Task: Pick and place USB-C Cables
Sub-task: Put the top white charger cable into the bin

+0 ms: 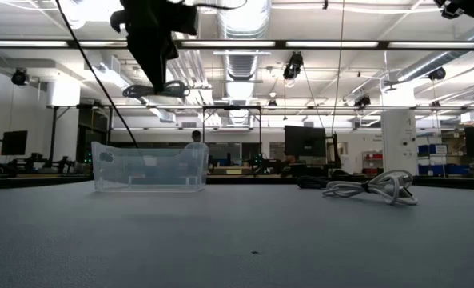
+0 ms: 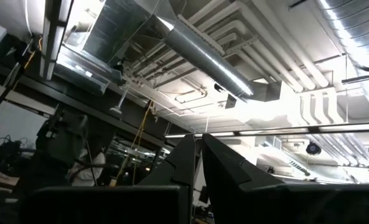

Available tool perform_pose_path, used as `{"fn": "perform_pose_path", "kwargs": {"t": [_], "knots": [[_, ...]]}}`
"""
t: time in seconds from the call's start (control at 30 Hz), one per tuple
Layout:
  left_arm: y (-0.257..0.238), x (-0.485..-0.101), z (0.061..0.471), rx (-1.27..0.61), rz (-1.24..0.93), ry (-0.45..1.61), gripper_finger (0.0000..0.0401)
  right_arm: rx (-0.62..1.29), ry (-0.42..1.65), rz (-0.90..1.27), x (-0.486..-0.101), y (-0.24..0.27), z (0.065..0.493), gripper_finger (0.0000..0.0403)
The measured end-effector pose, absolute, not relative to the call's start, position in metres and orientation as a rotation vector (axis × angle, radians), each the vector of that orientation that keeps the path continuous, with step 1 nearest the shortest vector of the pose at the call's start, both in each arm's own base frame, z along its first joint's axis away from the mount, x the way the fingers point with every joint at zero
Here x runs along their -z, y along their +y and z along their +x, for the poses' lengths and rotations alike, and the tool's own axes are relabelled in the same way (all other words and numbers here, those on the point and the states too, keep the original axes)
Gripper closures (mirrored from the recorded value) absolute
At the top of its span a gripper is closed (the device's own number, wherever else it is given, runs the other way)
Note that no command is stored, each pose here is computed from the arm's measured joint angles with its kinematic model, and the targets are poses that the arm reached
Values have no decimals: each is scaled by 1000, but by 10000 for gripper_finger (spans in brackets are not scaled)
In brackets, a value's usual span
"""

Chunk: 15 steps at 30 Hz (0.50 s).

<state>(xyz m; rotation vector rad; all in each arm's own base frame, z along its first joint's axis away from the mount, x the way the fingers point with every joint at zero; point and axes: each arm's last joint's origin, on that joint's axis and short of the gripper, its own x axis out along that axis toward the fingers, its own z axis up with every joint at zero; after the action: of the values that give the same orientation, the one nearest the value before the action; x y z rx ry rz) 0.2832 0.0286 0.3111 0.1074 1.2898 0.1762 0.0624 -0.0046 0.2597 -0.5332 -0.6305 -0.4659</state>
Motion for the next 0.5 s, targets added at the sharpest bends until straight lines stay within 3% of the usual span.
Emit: {"fn": "perform_pose_path", "kwargs": {"t": [0.5], "knots": [[73, -265, 276, -182, 161, 1347, 377, 459, -633, -515, -260, -5, 62, 380]]}}
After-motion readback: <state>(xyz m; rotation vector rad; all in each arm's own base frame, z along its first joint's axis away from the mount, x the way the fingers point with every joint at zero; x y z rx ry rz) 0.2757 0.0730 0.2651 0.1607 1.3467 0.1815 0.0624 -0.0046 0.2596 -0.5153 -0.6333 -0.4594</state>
